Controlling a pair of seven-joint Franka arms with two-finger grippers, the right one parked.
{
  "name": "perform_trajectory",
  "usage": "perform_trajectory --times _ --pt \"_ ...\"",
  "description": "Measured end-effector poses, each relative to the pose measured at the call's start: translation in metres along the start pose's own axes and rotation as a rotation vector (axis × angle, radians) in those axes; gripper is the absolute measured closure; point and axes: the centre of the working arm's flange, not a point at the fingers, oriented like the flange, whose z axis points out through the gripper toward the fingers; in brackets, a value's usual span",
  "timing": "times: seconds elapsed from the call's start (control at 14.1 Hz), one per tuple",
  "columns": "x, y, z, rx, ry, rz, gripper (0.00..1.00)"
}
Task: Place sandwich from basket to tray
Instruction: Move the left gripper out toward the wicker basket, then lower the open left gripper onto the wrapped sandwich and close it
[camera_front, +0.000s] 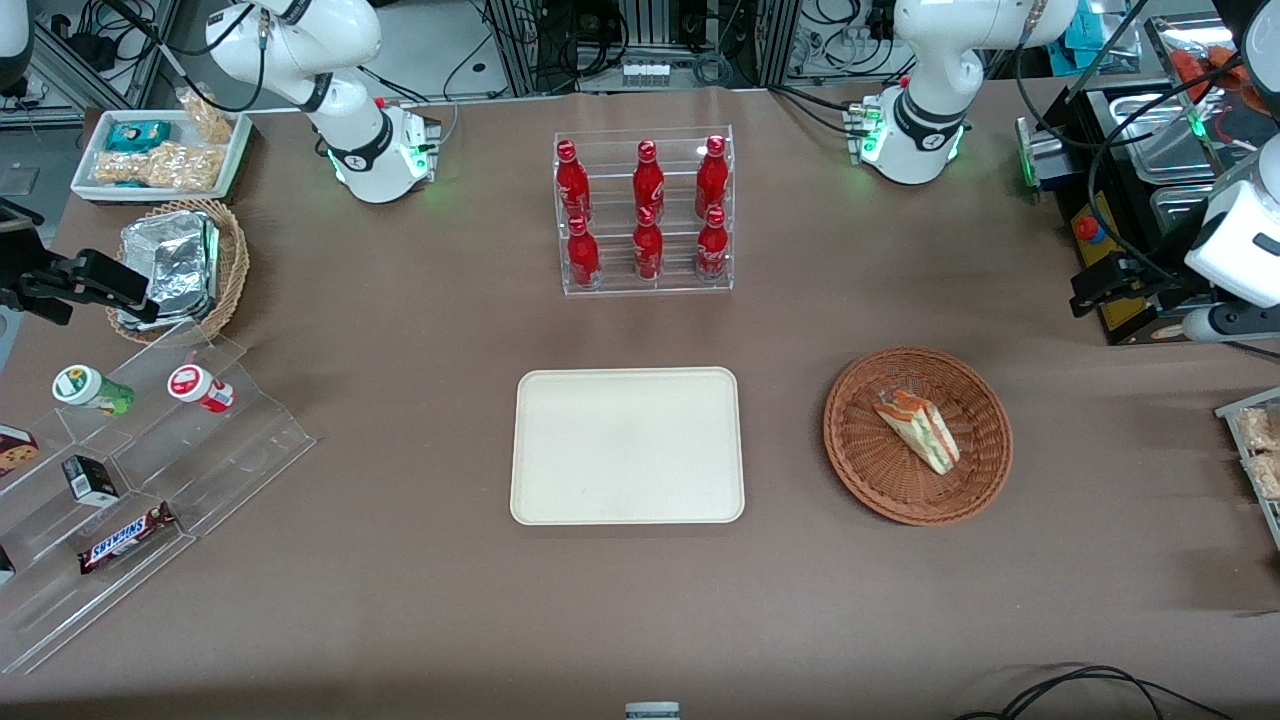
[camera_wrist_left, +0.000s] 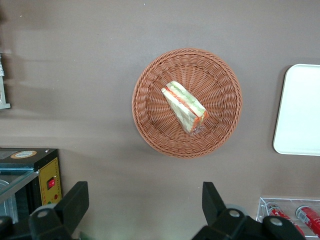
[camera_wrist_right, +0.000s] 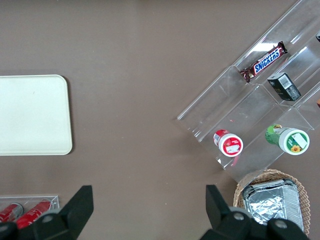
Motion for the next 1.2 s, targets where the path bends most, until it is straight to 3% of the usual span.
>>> perform_trajectory --times 0.57,0.85,0.99,1.2 --pt "0.001 0.005 0.005 0.002 -0.015 0.008 0.00" --pt "-0.001 0.020 0.019 0.007 -0.050 0.037 0.00" --pt "-0.002 0.024 0.045 0.014 -0.097 0.038 0.00" --pt "0.009 0.051 0.113 0.024 -0.094 -0.041 0.00"
